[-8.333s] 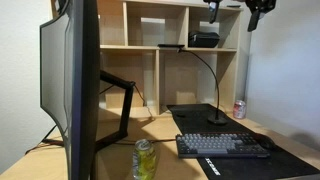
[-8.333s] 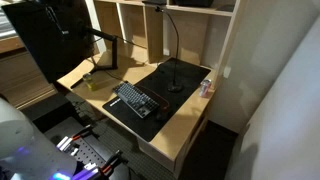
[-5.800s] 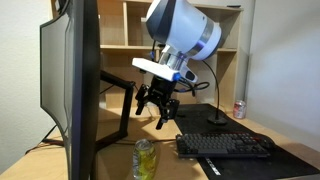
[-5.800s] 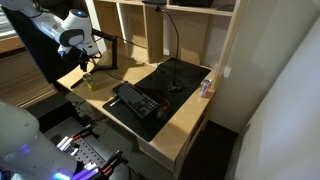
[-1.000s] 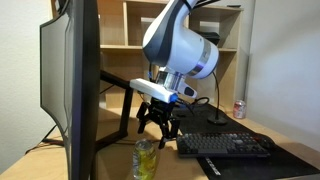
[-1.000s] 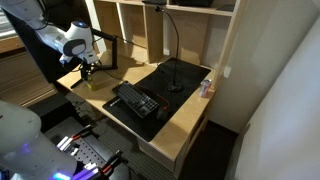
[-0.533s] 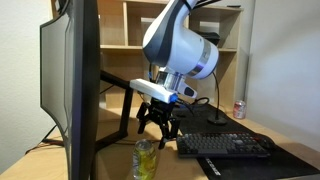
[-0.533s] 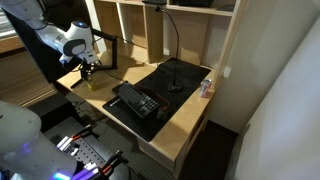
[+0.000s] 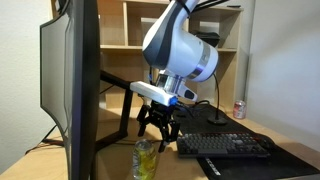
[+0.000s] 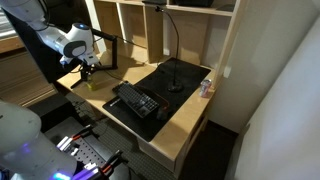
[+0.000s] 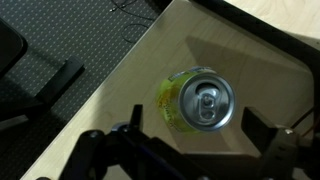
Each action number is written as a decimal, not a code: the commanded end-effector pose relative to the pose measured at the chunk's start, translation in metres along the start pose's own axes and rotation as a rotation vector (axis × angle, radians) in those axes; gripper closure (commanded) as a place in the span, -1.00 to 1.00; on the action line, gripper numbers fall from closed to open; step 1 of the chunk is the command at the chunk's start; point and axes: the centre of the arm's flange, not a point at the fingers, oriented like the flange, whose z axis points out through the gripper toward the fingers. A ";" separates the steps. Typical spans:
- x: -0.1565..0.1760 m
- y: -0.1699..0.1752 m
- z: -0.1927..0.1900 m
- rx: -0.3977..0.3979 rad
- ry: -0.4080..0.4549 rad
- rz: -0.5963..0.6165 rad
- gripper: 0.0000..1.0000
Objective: Move the yellow can to the right side of the desk
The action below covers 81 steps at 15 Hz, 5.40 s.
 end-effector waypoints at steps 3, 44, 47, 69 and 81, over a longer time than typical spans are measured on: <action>0.010 0.003 0.032 0.035 -0.048 0.028 -1.00; 0.149 0.146 -0.240 0.392 0.078 0.596 0.09; 0.157 0.131 -0.225 0.382 0.082 0.537 -0.41; 0.471 0.231 -0.285 0.677 0.266 1.300 0.09; 0.522 0.265 -0.239 0.679 0.288 1.523 0.09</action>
